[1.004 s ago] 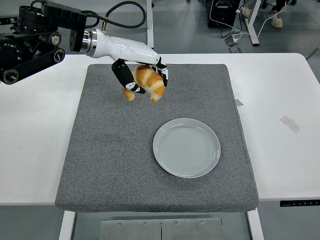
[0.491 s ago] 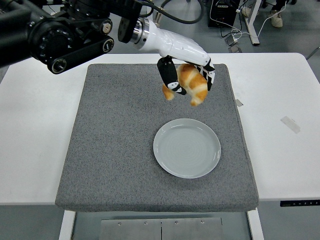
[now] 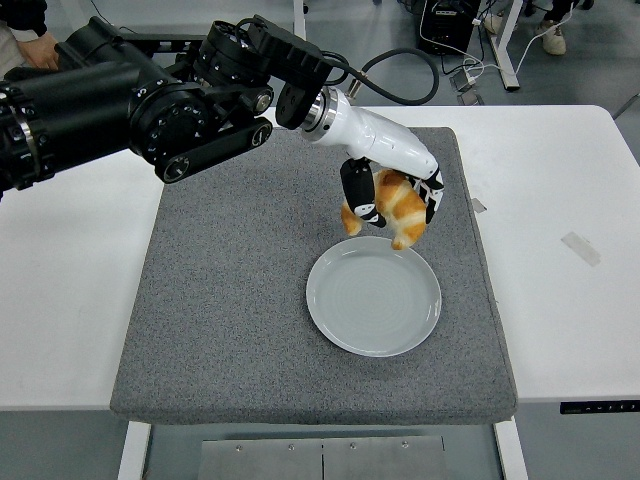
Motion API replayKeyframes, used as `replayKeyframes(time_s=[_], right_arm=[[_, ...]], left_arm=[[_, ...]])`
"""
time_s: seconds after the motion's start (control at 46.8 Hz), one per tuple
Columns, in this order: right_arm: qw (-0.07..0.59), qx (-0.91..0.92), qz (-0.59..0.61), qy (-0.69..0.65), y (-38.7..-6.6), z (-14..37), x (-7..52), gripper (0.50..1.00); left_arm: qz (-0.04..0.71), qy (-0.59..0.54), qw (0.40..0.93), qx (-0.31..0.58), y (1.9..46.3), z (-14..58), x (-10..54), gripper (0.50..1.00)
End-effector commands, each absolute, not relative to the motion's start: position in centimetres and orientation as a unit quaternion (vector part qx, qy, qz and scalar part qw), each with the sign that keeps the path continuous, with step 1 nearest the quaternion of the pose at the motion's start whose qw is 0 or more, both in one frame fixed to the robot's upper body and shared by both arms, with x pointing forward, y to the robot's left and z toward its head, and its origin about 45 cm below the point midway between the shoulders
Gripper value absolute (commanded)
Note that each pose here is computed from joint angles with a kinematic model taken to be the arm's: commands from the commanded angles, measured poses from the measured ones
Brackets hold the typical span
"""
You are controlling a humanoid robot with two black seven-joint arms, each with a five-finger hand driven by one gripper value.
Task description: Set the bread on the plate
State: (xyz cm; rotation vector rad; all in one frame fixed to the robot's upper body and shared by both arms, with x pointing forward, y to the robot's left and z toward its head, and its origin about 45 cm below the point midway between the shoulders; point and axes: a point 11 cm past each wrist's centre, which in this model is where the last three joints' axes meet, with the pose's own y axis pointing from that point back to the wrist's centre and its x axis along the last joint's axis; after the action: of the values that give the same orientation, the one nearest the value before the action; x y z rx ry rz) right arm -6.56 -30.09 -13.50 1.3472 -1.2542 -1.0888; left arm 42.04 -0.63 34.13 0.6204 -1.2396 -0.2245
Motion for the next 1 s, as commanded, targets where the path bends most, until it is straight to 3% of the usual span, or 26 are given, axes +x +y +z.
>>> replayKeyframes(time_s=[0.0,0.983], right_arm=[[0.481,0.552,-0.446,-0.514,-30.1,-13.5,-6.6,1.0],[0.479,0.552,-0.446,-0.516,-30.1,-13.5,-6.4,1.0]], left_arm=[[-0.105,-0.564,0.765,0.292,-0.2,33.2,42.1,0.5],[-0.052,-0.535,0.803,0.255,1.6,26.8,41.6,0.5]])
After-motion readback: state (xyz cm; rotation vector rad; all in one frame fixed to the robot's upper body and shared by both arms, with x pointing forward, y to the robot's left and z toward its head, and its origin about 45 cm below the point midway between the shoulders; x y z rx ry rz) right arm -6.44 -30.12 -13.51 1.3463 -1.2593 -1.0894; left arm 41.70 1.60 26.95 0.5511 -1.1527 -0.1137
